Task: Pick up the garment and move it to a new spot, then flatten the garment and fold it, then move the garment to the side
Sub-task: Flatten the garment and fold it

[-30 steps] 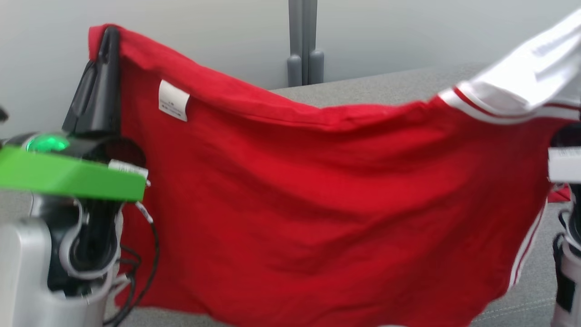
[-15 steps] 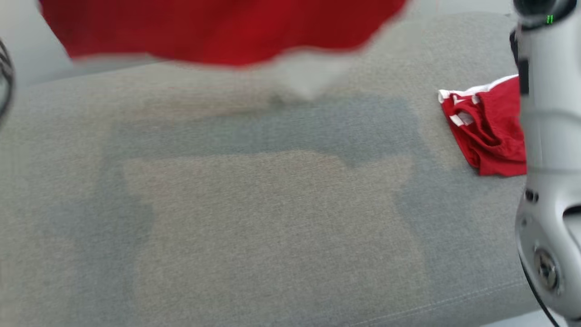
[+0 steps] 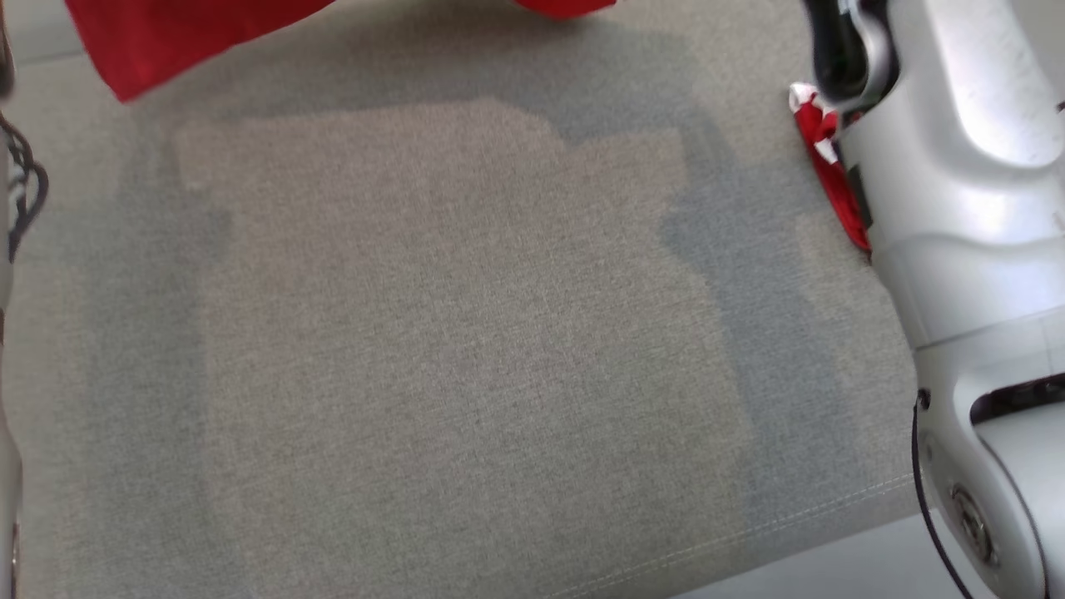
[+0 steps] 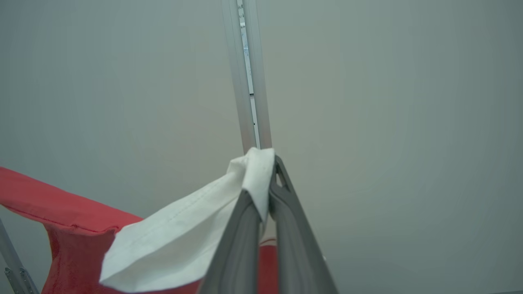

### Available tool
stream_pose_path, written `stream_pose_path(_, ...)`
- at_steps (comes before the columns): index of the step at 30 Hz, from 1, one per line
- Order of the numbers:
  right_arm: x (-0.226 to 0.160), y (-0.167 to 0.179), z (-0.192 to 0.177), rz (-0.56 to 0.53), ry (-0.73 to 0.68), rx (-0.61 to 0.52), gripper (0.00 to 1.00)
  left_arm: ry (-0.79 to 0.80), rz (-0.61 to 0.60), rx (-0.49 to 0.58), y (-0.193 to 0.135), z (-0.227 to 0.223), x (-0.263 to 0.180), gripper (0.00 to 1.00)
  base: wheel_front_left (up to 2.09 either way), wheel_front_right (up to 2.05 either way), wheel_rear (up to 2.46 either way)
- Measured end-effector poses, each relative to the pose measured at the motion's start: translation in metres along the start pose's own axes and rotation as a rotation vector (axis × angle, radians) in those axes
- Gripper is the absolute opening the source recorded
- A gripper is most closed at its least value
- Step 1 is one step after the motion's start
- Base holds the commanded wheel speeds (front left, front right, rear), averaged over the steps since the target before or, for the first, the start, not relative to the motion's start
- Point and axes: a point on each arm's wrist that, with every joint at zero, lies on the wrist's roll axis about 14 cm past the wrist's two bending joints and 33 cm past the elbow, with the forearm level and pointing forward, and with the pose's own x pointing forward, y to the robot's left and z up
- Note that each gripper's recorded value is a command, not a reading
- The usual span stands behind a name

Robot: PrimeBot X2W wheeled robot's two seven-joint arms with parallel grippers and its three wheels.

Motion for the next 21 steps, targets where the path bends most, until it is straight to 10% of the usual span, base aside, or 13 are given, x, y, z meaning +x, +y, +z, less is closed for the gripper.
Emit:
stream_pose_path(10, -0.029, -0.004, -0.125, -0.012, 0.208, 0.091, 0.0, 0.237, 0.084, -0.041, 0.041, -0.141, -0.019, 0.0, 0.0, 0.0, 0.0)
stream_pose_path(21, -0.035, 0.01, -0.105, 0.028, 0.164, 0.129, 0.0, -0.023, -0.136, 0.04, -0.02, -0.049, 0.027, 0.0, 0.0, 0.0, 0.0)
